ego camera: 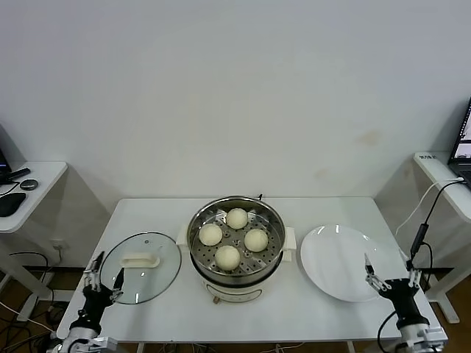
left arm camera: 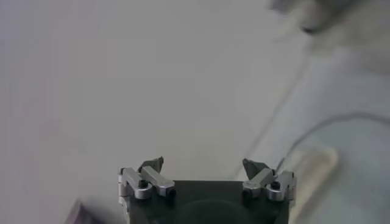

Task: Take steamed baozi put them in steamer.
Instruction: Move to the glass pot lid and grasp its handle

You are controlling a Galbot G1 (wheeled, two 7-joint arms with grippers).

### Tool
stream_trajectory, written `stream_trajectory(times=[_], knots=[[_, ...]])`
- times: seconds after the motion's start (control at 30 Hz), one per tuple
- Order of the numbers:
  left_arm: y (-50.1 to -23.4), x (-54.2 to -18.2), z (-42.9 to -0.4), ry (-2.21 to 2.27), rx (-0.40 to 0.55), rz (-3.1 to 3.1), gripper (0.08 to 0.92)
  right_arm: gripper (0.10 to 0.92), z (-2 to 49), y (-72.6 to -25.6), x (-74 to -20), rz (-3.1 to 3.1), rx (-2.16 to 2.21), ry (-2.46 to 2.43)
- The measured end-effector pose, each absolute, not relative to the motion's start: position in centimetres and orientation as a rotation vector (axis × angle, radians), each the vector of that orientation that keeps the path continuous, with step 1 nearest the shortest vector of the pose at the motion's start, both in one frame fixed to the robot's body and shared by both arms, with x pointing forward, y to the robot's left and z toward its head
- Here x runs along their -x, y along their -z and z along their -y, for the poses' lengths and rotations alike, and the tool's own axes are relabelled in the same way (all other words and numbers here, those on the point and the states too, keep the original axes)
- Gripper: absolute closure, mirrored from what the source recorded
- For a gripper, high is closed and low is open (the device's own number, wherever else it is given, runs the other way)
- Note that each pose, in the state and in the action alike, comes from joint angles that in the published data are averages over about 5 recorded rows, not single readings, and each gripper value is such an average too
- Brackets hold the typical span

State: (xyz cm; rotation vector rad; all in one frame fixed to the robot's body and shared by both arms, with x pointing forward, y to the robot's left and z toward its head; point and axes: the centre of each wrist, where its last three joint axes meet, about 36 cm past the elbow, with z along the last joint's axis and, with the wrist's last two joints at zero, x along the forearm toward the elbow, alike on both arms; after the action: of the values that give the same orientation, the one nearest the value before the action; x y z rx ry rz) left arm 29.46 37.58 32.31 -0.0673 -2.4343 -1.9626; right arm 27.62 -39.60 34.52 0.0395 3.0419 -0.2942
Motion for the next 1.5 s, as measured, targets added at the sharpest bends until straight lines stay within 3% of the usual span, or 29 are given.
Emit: stream_trajectory(times=[0.2,0.4,0.73,1.1,1.5], knots=[[-30.7,-32.0,-38.8,2.170,0.230,2.254,0.177,0.200,39.7,-34.1,-26.3,-3.049,-0.100,0.279],[-30.0,-34.7,-39.5,2.285,0.313,2.137,0.177,0.200,39.5,-33.7,-25.2,-3.055,-0.135,0.270],[-29.2,-38.3,-40.1,2.371,0.381,2.028,0.177,0.200,38.5,-33.5,-24.6,-3.068,-0.154,0.243],[-28.6,-41.3,-40.3,2.397,0.392,1.978,0.185,0.200,38.4,-33.3,-24.0,-3.082,-0.155,0.248],[-27.5,-42.1,-40.9,2.367,0.384,1.956,0.501,0.200,38.1,-33.3,-23.9,-3.085,-0.141,0.259]])
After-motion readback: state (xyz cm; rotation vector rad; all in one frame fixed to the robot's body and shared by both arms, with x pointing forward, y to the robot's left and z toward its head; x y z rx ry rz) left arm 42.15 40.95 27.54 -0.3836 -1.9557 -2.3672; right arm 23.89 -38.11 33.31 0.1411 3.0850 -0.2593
